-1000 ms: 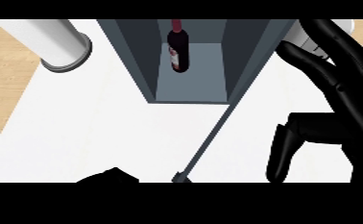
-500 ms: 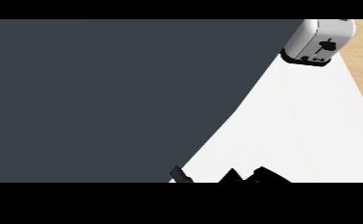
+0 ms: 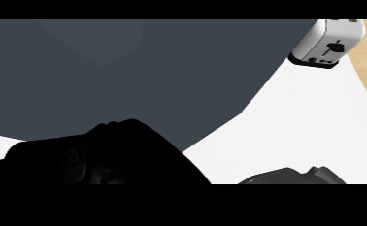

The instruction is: Pick up the wine, place it into the cabinet and close the cabinet

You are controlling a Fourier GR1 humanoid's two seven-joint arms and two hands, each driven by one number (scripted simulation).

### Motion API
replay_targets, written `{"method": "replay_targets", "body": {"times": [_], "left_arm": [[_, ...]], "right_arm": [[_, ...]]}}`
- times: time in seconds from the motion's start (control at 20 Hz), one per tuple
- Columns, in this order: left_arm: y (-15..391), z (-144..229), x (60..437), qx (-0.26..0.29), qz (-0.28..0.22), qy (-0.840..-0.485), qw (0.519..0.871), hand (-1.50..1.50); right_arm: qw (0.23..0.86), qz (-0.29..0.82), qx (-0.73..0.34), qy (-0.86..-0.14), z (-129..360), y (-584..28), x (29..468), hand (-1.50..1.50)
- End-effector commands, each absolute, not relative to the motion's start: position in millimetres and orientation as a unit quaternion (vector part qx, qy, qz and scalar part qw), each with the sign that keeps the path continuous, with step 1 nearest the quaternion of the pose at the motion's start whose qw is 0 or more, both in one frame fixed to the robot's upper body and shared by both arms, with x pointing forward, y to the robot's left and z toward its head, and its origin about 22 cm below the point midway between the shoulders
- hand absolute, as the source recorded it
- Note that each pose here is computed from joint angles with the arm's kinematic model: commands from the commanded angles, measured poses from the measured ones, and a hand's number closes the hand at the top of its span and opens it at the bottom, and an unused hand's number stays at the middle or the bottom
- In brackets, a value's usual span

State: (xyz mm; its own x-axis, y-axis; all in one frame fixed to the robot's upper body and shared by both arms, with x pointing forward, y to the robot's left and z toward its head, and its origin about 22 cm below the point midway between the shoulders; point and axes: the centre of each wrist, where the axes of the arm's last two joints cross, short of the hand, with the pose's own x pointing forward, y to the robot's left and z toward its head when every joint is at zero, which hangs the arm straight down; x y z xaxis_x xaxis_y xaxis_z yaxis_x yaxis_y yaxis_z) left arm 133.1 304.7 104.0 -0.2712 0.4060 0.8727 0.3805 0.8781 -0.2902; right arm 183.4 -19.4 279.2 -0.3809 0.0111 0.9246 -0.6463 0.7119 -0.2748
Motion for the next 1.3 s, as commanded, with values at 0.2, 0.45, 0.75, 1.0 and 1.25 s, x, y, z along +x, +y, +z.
{"method": "replay_targets", "body": {"times": [0.2, 0.45, 0.75, 1.0, 1.25], "left_arm": [[328.5, 115.0, 137.4, -0.274, 0.001, -0.796, 0.539, 1.5], [359.7, 109.6, 135.7, -0.263, -0.005, -0.791, 0.552, 1.5], [368.4, 126.6, 144.1, -0.25, 0.0, -0.804, 0.54, 1.5], [361.3, 131.9, 143.7, -0.258, -0.002, -0.802, 0.538, 1.5], [370.6, 134.6, 147.4, -0.246, 0.006, -0.81, 0.532, 1.5]], "right_arm": [[0.53, 0.282, 0.132, -0.788, 271.3, 39.8, 249.9, 1.5], [0.573, 0.253, 0.124, -0.77, 282.4, 38.6, 299.1, 1.5], [0.588, 0.218, 0.077, -0.775, 263.1, 25.9, 360.1, 1.5], [0.6, 0.225, 0.043, -0.767, 233.3, -0.3, 381.9, 1.5], [0.597, 0.227, 0.02, -0.769, 219.1, -14.8, 395.8, 1.5]]}}
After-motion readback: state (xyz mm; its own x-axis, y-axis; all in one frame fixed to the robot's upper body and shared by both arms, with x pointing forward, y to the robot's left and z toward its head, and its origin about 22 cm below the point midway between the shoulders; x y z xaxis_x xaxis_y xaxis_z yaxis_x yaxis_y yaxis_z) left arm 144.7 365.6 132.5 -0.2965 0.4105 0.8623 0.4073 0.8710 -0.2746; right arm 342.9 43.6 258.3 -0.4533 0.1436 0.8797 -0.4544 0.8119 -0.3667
